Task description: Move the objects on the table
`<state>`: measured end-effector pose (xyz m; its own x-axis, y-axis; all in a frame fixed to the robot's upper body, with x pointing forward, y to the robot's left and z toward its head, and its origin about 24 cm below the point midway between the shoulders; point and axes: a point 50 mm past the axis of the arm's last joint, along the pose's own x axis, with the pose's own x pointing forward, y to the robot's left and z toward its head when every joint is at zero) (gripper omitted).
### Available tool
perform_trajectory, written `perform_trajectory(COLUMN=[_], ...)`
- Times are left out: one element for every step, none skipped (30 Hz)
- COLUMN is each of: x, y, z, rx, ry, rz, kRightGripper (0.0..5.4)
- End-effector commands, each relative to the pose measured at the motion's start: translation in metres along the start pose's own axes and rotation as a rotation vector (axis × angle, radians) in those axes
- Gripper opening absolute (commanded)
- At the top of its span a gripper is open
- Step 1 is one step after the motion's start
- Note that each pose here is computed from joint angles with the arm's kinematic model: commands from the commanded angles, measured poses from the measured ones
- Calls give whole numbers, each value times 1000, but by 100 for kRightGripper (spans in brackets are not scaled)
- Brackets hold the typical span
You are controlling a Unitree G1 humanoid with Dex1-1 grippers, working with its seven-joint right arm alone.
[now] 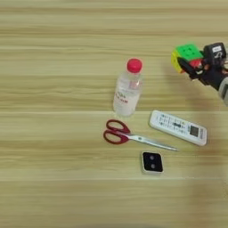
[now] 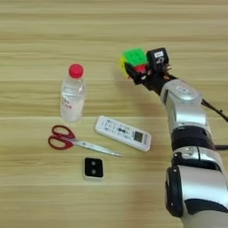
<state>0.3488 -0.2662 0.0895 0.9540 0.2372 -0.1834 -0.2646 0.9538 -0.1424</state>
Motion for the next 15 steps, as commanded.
perform_trajectory(x=[5,5,5,6,6,6,6,6,5,5,5,3,2,0,-1], y=[-10,-10,-9,-9,-8,-8,-7,-6,-5,-5,-4,-5,-6,-7,-8], z=[40,39,37,35,33,31,29,26,24,22,21,20,20,21,21], rx=[-66,-62,-59,-58,-58,-59,-63,-65,-70,-79,-85,-94,-100,-105,-112], ry=[-97,-92,-84,-76,-67,-56,-47,-36,-27,-16,-8,-4,-2,-2,-2], rz=[-12,-10,-5,1,6,16,24,33,41,53,63,70,74,78,85], kRightGripper=[332,332,332,332,332,332,332,332,332,332,332,332,332,332,332])
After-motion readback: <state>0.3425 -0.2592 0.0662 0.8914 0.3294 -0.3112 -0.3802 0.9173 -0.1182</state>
